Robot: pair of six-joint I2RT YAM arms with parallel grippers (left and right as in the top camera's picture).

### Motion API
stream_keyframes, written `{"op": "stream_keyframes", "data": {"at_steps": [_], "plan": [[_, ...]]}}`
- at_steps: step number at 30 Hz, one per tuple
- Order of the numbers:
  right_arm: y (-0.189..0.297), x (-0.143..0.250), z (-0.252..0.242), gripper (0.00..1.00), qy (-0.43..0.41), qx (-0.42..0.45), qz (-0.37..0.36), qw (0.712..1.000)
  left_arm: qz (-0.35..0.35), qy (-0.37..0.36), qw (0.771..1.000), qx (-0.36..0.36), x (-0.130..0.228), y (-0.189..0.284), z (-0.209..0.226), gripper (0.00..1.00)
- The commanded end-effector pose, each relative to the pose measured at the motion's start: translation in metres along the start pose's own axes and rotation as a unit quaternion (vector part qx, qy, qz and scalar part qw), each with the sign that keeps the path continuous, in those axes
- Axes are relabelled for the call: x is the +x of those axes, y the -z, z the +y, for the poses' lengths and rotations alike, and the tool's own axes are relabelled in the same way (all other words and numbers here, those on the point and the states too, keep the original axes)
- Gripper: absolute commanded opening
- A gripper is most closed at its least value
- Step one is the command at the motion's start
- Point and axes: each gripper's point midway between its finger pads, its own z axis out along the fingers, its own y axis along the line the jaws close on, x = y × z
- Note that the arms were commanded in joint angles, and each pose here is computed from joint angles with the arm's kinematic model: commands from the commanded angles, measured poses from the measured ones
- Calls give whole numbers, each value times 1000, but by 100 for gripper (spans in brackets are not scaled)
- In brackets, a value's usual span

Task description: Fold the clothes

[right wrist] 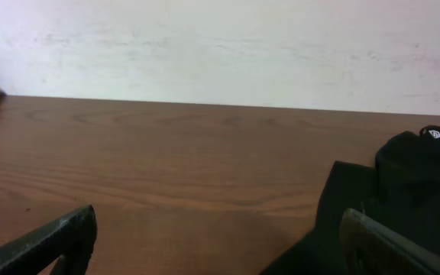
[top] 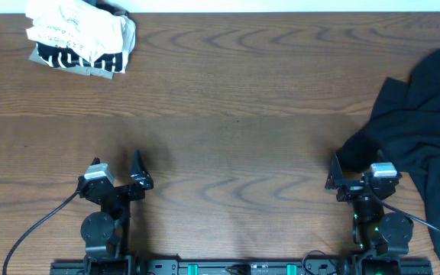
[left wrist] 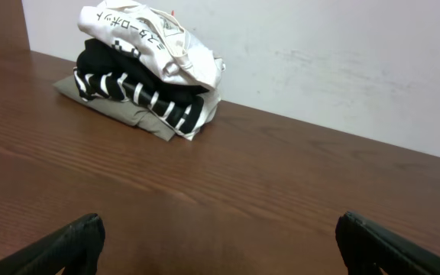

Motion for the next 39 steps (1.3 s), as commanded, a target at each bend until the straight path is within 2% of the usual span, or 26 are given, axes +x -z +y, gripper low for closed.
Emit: {"op": "stream_keyframes", "data": {"at_steps": [1,13,16,18,20,23,28,33,39], "plan": [[0,2,5,99,6,-10,2,1000,25,-6,999,-20,16,-1,9,98],[0,2,5,99,6,-10,2,1000,24,-5,1000,-19,16,-1,9,98],[0,2,5,99,6,-10,2,1000,30,31,999,1,18,-1,2,98],[0,2,5,99,6,-10,2,1000,36,80,996,26,19,0,-8,98],[0,2,5,99,6,-10,2,1000,56,149,983,90,20,3,-32,98],[0,2,5,99,6,-10,2,1000,79,194,964,164,18,10,-59,98],[0,2,5,99,6,-10,2,1000,102,246,946,185,21,14,-68,98],[0,2,5,99,6,-10,2,1000,104,225,922,297,5,33,-103,98],[0,2,5,99,6,-10,2,1000,78,201,924,316,-13,39,-110,98]]}}
